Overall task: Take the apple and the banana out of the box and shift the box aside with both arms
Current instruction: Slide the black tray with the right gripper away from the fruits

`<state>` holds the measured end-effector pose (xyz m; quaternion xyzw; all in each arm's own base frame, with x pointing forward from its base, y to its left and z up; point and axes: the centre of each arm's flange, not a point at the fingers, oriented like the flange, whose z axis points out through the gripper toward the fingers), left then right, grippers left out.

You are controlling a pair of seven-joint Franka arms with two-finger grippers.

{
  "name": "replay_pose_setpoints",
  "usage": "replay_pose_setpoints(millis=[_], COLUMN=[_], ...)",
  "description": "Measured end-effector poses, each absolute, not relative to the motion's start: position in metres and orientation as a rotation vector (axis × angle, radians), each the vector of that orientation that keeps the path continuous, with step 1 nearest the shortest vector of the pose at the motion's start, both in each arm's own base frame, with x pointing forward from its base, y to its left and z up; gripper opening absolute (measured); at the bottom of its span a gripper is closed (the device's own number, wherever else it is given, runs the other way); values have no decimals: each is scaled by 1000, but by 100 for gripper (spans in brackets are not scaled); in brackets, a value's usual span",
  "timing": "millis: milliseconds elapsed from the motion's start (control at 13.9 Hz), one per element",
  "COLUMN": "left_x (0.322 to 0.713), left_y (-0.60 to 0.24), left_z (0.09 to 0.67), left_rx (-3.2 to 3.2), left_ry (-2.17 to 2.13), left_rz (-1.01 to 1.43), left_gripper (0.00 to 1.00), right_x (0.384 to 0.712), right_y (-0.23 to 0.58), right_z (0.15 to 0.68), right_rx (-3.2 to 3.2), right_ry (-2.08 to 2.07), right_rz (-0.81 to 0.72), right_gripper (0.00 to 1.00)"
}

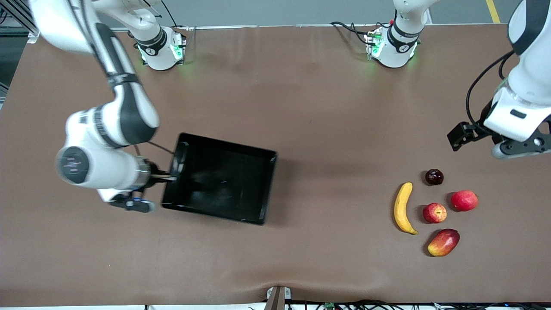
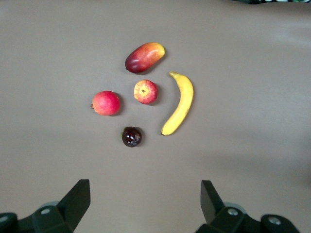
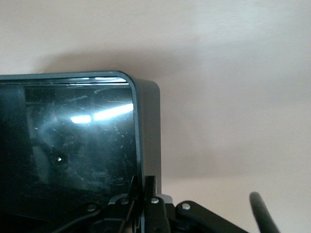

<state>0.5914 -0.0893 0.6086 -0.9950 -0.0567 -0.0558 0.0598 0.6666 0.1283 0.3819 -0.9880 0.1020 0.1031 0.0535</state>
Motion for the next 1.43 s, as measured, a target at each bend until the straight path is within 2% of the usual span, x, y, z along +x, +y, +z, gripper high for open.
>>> replay_pose_setpoints(millis=[287,646,1076,1291,1363,1435], left_x=[576,556,551,551,551,550], left_y=[-86,-62,-66,-67,-67,-68], left_z=[627,636,631,630,629,628], left_rx=[-3059,-3063,-3062,-3062,-3062,-3062], left_ry=[-235,-190,-178,-172,-165,-151], left_rz=[-169,-120,-91,-83,-80,-76], left_gripper=[100,100,100,100,100,100], right_x=[655,615,577,562,562,564], right_y=[-3,-147,-203,-223,-224,-222], right_z=[374,333,270,248,248,249], right_rx=[-2972,-2918,-2952,-2944,-2943,-2943], right_ry=[192,167,147,117,116,110], right_rz=[332,359,252,247,248,244], right_gripper=[5,5,5,6,10,20])
